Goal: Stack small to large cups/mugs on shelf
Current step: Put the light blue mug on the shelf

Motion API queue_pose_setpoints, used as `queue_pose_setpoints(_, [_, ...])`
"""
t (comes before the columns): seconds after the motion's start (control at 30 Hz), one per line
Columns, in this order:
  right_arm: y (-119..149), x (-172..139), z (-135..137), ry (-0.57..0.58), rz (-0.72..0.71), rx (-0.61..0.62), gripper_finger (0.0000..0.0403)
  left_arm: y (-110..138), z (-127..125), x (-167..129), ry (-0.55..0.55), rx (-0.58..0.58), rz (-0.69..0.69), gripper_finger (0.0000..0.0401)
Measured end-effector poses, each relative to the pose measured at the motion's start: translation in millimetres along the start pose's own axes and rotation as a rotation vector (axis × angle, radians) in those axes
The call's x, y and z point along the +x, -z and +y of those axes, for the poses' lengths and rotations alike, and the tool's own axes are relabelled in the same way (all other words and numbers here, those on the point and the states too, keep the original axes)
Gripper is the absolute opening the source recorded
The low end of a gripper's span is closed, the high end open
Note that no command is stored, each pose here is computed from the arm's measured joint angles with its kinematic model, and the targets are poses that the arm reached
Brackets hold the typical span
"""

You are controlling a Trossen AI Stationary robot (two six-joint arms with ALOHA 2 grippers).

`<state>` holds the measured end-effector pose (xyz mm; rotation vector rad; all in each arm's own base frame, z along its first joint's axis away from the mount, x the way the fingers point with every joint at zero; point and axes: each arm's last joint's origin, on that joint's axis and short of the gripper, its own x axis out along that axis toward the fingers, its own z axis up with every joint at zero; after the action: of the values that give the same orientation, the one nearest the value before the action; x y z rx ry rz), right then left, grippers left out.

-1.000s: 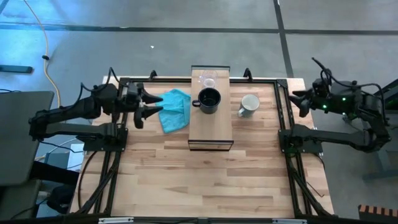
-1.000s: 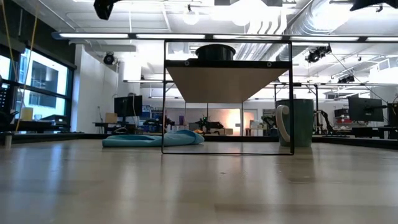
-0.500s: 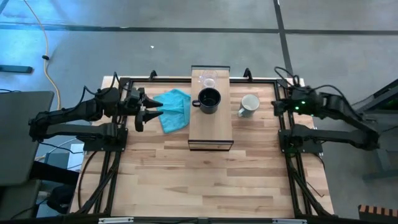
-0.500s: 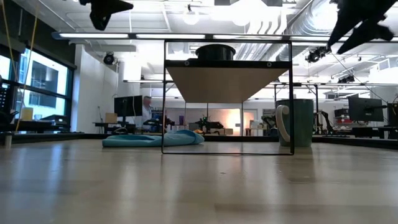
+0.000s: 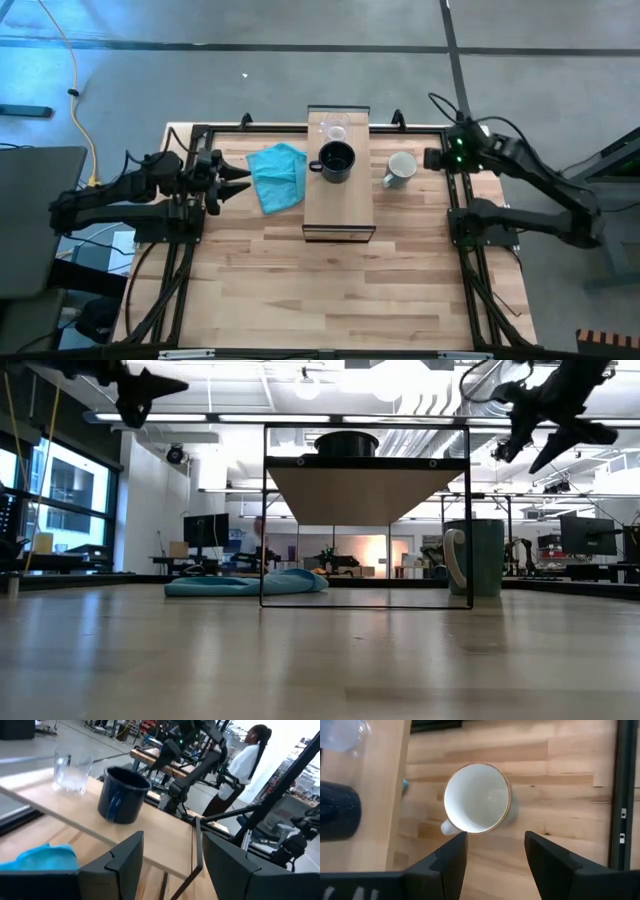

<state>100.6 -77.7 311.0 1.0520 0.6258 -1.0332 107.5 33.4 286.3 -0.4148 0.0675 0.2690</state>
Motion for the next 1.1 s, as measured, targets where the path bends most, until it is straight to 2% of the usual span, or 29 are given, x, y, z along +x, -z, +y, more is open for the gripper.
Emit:
queue_pose_setpoints(0.27, [-32.9,16.3,20.0,0.103,0.098,-0.076,0.0188,21.3,7.9,1.8,0.014,-0.038,0.052,0.0191])
queue_pose_setpoints(0.5, [-58.3,40.2,29.3,0.192,0.213,-0.158,0.018,26.4,9.7,-2.4,0.02,-0.037,0.038,0.0191])
queue_pose_setpoints(0.8, [-69.1,71.5,32.8,0.2,0.319,-0.216,0.0146,37.3,13.8,-11.1,0.027,-0.062,0.012,0.0191])
queue_pose_setpoints(1.1, [-75.4,92.5,30.9,0.228,0.371,-0.261,0.0154,39.1,14.5,-13.3,0.024,-0.075,0.001,0.0191])
